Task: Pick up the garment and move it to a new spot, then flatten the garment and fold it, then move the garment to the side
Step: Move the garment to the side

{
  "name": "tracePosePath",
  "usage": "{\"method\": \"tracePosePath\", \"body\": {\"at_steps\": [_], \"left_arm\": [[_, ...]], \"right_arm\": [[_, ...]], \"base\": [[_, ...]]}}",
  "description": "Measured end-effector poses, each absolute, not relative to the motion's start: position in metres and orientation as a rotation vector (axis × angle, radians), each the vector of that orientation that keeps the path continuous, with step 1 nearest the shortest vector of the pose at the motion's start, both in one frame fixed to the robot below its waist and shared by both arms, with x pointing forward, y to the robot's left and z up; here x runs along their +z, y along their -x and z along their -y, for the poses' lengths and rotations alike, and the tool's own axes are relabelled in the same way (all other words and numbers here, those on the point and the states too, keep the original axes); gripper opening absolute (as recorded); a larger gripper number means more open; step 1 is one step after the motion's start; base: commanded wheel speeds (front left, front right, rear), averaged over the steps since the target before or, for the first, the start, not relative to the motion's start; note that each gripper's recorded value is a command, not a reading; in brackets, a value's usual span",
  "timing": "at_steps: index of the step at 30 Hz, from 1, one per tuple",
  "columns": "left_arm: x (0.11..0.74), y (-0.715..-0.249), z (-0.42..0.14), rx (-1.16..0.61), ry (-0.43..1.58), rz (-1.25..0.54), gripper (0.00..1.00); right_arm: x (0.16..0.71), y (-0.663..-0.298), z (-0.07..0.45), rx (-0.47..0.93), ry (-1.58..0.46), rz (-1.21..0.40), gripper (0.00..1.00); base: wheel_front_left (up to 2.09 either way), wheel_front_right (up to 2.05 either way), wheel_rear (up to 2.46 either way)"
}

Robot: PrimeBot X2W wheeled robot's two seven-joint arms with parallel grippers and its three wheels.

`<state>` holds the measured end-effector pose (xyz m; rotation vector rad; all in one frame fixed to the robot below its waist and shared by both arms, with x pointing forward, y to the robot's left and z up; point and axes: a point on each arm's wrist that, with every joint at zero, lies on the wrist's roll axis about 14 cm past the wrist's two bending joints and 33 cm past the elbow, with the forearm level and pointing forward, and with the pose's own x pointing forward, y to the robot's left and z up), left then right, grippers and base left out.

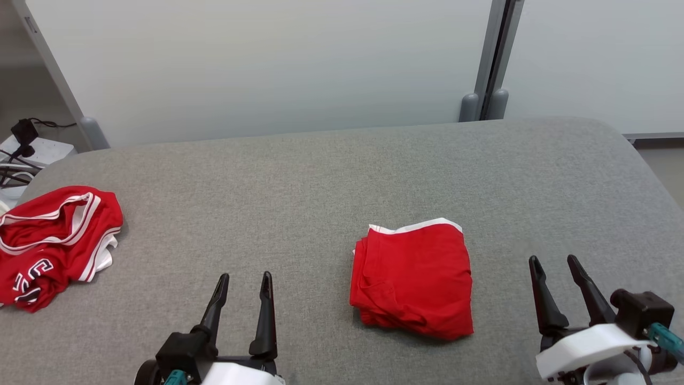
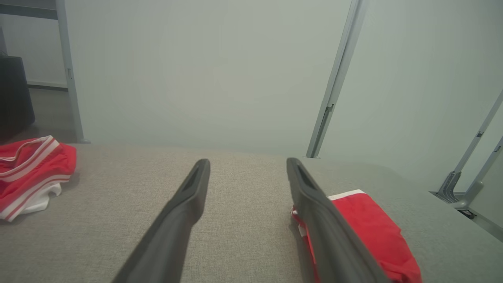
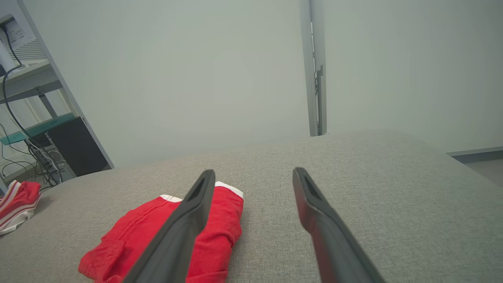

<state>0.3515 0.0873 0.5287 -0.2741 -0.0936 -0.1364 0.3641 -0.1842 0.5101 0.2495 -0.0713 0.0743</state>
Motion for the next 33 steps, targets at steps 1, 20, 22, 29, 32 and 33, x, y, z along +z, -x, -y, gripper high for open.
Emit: {"method": "tracePosePath", "body": {"at_steps": [1, 20, 22, 29, 32, 33], "left_arm": [[0.53, -0.351, -0.088, -0.135, 0.277, 0.096, 1.0], [0.517, -0.331, -0.092, -0.139, 0.26, 0.066, 1.0], [0.517, -0.331, -0.092, -0.139, 0.259, 0.067, 1.0], [0.513, -0.331, -0.092, -0.138, 0.247, 0.059, 1.0], [0.512, -0.331, -0.093, -0.136, 0.241, 0.055, 1.0], [0.511, -0.331, -0.093, -0.135, 0.241, 0.053, 1.0]], "right_arm": [[0.51, -0.361, 0.185, 0.073, -0.25, 0.075, 1.0], [0.507, -0.334, 0.181, 0.074, -0.259, 0.081, 1.0], [0.506, -0.333, 0.181, 0.073, -0.261, 0.079, 1.0], [0.505, -0.334, 0.18, 0.074, -0.263, 0.074, 1.0], [0.501, -0.334, 0.178, 0.079, -0.263, 0.063, 1.0], [0.499, -0.334, 0.177, 0.081, -0.263, 0.054, 1.0]], "base": [[0.0, 0.0, 0.0], [0.0, 0.0, 0.0], [0.0, 0.0, 0.0], [0.0, 0.0, 0.0], [0.0, 0.0, 0.0], [0.0, 0.0, 0.0]]}}
